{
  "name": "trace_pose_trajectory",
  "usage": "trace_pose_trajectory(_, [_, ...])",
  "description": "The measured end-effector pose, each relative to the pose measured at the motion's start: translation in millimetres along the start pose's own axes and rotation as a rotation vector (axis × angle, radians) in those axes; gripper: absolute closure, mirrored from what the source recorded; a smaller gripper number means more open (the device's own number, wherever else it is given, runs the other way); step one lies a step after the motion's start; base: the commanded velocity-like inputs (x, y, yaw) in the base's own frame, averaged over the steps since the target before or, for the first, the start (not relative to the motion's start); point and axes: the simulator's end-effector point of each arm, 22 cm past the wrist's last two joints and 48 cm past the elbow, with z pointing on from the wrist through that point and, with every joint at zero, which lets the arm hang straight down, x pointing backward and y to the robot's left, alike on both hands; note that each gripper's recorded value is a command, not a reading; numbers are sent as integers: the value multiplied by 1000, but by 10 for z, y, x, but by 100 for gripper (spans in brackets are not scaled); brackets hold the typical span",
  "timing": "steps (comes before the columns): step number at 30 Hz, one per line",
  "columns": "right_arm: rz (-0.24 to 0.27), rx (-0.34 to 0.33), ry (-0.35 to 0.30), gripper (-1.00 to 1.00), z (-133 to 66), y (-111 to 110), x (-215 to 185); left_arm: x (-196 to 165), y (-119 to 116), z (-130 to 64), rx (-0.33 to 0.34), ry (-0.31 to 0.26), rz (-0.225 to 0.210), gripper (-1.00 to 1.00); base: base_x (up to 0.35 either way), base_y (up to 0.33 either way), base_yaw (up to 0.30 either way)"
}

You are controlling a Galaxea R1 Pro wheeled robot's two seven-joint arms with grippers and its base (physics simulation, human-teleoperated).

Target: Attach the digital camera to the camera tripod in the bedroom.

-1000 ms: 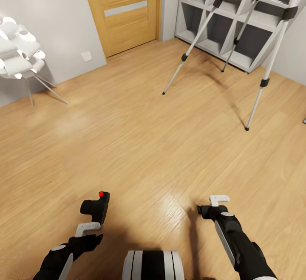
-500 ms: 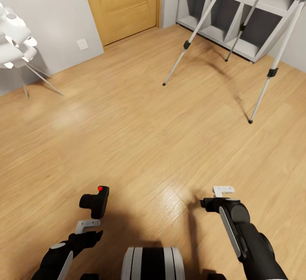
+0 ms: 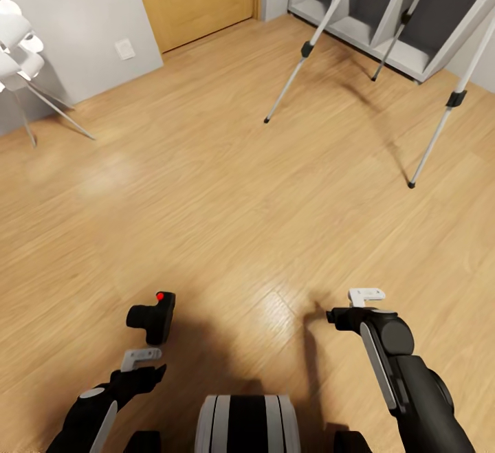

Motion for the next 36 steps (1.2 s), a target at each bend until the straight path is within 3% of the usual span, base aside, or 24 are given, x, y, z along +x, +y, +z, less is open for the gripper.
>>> trace_pose_trajectory(22, [-10, -1, 84, -100, 353, 38, 330, 294, 42, 206, -8, 70, 1, -100, 0, 0, 0])
trace_pose_trajectory(36, [-9, 0, 85, -100, 353, 36, 330, 290, 51, 204, -10, 69, -1, -100, 0, 0, 0])
